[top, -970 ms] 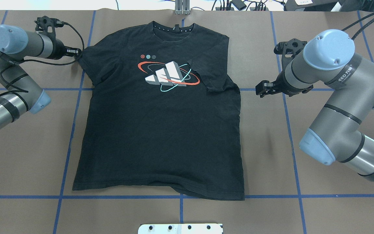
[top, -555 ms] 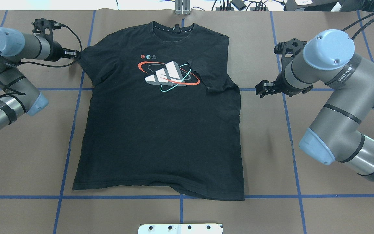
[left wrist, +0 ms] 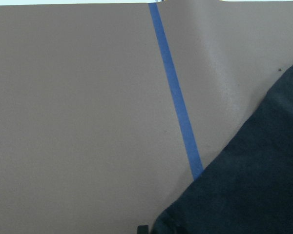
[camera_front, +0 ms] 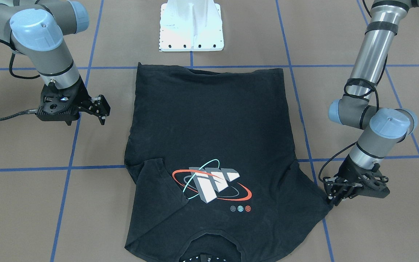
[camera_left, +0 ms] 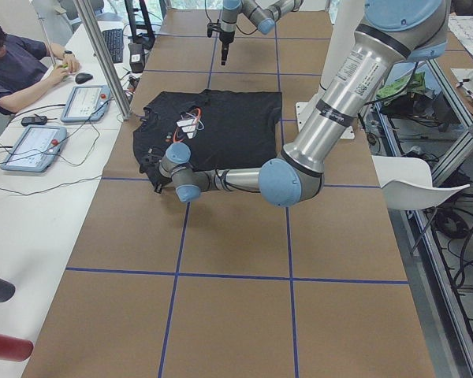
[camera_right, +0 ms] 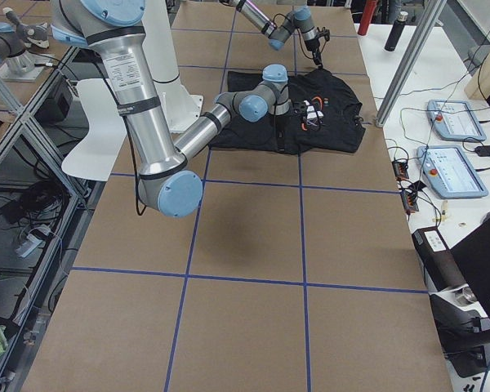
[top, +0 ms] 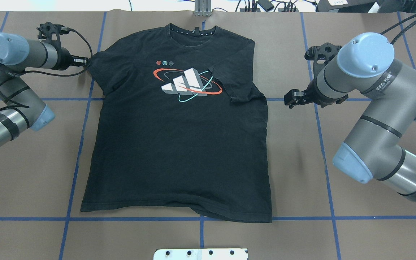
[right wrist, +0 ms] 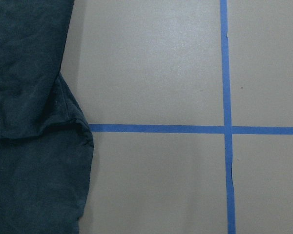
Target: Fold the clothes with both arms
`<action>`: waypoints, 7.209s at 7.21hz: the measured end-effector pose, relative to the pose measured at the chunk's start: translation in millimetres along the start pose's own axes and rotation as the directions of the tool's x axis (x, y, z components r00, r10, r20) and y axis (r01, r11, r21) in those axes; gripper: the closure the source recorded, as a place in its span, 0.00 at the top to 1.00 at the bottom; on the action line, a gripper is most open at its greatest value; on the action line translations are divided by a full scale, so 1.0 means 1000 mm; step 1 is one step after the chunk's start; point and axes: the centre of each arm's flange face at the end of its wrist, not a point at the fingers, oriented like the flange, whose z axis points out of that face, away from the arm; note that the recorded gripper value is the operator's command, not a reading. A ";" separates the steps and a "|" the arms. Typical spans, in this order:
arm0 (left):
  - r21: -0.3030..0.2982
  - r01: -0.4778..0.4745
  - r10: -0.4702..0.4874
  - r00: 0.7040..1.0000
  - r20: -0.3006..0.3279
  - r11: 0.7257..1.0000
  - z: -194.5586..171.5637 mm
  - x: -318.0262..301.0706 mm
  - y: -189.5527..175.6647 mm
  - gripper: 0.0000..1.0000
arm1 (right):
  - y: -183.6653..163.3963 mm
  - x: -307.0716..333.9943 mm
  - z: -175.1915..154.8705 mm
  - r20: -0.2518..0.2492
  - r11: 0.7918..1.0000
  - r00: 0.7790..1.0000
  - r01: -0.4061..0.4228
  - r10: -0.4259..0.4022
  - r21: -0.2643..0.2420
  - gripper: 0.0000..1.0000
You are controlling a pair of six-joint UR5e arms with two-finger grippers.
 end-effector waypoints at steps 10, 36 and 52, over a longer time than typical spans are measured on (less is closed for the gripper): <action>-0.037 0.105 -0.108 0.990 -0.088 0.994 -0.037 0.076 -0.051 0.00 | 0.000 -0.001 0.000 0.000 1.000 1.000 -0.004 0.004 0.001 1.00; -0.383 0.140 -0.206 0.969 -0.136 0.913 -0.214 0.152 0.367 0.71 | 0.282 -0.077 -0.036 0.098 0.982 0.978 -0.186 0.185 0.004 1.00; -0.410 0.144 -0.204 0.973 -0.106 0.901 -0.225 0.135 0.376 0.42 | 0.284 -0.077 -0.033 0.094 0.983 0.979 -0.184 0.183 0.003 1.00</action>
